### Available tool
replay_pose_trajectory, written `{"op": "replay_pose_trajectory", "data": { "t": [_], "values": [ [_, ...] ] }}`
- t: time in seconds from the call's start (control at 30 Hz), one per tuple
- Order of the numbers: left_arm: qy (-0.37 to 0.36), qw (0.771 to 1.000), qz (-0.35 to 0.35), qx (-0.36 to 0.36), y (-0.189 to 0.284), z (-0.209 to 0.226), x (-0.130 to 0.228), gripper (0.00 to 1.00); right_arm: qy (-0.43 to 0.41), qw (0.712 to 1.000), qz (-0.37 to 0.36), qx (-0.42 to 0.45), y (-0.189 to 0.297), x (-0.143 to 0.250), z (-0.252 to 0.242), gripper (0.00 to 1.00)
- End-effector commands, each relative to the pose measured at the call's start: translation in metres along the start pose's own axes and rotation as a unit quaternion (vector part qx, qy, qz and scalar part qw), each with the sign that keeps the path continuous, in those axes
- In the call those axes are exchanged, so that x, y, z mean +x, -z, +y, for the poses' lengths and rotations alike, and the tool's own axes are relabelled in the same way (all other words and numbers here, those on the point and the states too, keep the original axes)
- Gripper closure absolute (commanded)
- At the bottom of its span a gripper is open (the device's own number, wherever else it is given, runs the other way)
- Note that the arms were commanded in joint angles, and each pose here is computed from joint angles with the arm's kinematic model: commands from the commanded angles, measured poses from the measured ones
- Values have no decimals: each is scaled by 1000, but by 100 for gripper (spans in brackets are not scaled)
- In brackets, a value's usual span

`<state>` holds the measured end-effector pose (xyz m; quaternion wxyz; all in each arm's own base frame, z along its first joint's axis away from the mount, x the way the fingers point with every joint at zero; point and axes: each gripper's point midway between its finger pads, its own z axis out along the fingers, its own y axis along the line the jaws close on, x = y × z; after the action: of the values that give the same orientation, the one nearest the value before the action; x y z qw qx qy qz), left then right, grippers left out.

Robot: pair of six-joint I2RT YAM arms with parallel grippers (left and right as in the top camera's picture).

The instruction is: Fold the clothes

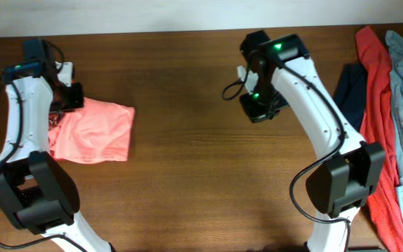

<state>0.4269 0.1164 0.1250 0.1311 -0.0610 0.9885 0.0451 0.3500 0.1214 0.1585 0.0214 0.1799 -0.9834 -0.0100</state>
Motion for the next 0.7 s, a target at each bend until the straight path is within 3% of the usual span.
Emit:
{"op": "replay_pose_trajectory", "data": {
  "t": [0.0,0.33,0.67],
  "values": [
    [31,998,-36,-27,10,30,-16,100,-11,1000,-19,6,13,0,-13,93],
    [86,988,-113,-60,16,90,-42,100,-14,1000,-19,5,13,0,-14,94],
    [139,980,-116,-83,18,144,-26,100,-13,1000,-20,-2,13,0,-12,93]
  ]
}}
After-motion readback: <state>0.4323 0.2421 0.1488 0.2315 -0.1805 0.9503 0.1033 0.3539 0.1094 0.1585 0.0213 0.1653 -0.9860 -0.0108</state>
